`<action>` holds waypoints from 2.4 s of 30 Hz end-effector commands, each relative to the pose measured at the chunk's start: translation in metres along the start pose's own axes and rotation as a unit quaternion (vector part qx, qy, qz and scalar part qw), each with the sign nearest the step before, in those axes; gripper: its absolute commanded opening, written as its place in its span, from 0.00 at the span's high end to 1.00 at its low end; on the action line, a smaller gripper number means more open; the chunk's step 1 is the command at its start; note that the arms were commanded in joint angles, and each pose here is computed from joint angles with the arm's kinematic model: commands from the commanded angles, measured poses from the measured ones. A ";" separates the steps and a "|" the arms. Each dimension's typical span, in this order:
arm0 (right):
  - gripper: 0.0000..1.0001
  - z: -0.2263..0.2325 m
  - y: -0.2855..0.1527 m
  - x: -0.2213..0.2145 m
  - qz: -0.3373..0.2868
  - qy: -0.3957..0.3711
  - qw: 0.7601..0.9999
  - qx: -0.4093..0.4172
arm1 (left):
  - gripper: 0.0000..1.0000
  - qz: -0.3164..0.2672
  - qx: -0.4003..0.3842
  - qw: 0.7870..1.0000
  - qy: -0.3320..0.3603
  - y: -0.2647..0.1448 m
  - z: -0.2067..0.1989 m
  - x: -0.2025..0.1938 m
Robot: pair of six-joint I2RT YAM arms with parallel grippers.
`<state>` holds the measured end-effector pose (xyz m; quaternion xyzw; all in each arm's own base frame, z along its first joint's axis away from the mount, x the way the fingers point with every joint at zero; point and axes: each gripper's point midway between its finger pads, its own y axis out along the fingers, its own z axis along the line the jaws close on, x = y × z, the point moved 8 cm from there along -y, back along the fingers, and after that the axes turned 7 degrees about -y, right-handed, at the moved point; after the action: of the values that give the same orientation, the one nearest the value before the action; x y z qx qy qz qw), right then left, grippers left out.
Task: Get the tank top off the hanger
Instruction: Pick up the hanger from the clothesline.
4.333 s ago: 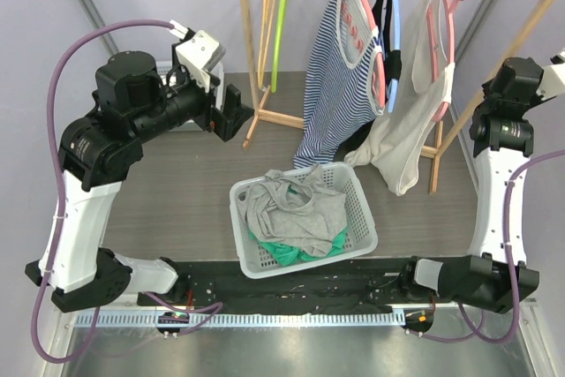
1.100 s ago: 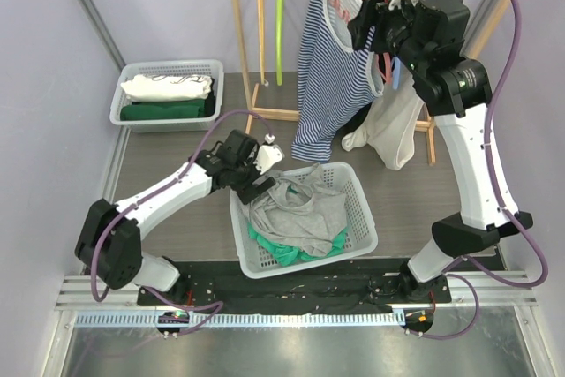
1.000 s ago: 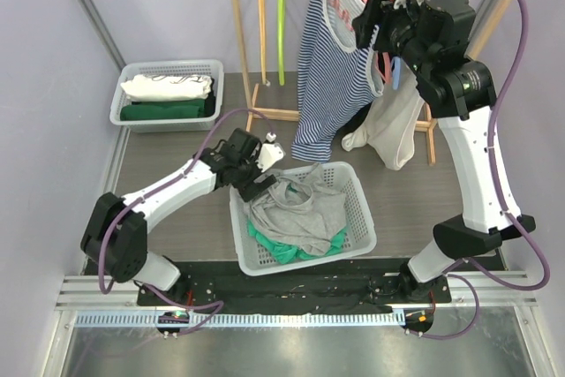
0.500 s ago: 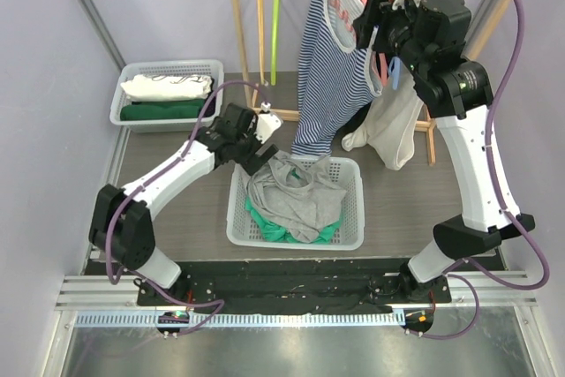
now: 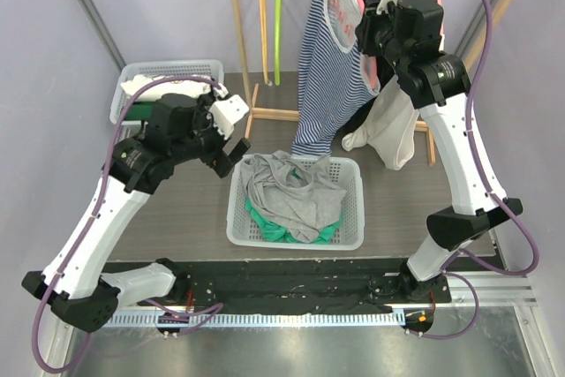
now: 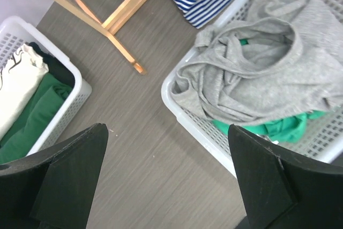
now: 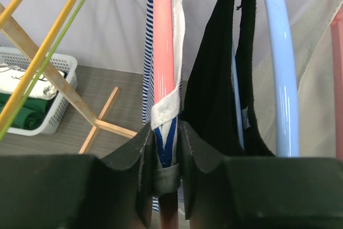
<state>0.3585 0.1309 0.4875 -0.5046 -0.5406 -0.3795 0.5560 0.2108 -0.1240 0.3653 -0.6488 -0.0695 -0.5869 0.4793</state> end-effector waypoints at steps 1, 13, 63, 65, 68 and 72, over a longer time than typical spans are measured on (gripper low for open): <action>0.81 0.000 -0.006 0.014 -0.031 0.008 0.999 0.006 | 0.00 0.021 -0.040 0.999 -0.007 -0.020 -0.010 -0.001; 0.99 -0.002 -0.017 0.036 -0.136 -0.010 0.991 0.013 | 0.00 -0.019 -0.019 0.999 -0.019 -0.043 -0.008 0.015; 0.99 -0.010 -0.110 0.065 -0.260 0.014 0.964 0.048 | 0.00 -0.021 0.007 1.000 -0.016 -0.038 -0.002 0.009; 0.99 -0.008 -0.120 0.057 -0.226 0.023 0.972 0.063 | 0.00 -0.026 0.007 0.999 -0.018 -0.038 -0.002 0.012; 0.99 -0.006 -0.125 0.041 -0.176 0.031 0.981 0.075 | 0.00 -0.032 0.006 0.999 -0.020 -0.038 -0.001 0.017; 0.99 -0.002 -0.138 0.025 -0.129 0.039 0.986 0.101 | 0.00 -0.043 0.010 0.999 -0.018 -0.044 0.000 0.022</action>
<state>0.2559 0.1058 0.5255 -0.3823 -0.6152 -0.4269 0.5414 0.1875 -0.1100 0.3857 -0.6577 -0.0774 -0.5738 0.4819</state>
